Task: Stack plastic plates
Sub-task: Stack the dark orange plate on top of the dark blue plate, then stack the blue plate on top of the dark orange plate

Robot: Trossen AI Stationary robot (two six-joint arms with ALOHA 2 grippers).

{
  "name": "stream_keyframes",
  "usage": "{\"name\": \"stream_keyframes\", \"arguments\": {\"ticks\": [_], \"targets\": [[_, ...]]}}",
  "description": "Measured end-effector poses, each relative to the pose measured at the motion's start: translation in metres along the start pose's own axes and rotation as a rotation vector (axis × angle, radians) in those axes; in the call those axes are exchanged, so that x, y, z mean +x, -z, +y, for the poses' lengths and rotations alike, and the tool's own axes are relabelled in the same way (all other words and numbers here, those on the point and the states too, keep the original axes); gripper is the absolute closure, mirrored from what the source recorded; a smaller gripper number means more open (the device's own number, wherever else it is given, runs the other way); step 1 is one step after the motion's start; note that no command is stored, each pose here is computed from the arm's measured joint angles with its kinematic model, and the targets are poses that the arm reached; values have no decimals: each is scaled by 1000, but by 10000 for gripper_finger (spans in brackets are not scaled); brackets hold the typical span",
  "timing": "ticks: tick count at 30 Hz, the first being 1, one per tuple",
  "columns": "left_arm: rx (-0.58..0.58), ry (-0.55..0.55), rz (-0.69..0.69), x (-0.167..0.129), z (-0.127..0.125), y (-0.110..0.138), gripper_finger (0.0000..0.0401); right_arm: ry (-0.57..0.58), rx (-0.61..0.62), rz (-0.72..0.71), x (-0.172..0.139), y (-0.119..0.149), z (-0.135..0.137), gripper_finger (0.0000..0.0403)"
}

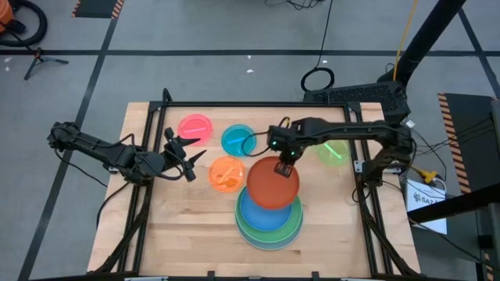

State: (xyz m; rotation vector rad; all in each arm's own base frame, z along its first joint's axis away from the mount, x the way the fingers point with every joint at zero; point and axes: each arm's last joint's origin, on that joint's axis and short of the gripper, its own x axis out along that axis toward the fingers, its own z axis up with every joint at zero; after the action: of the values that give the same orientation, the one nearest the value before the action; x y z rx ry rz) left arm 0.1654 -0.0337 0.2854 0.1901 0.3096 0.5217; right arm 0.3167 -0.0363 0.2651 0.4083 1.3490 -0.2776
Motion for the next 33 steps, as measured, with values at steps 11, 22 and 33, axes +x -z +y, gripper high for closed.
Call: {"name": "stream_keyframes", "arguments": {"ticks": [11,22,33], "targets": [[1,0,0,0,0,0,192,-102,-55,114,38,-5,24,397],[1,0,0,0,0,0,192,-117,-45,80,43,-9,29,336],[-5,0,0,0,0,0,192,-95,-81,53,35,-5,32,281]]}}
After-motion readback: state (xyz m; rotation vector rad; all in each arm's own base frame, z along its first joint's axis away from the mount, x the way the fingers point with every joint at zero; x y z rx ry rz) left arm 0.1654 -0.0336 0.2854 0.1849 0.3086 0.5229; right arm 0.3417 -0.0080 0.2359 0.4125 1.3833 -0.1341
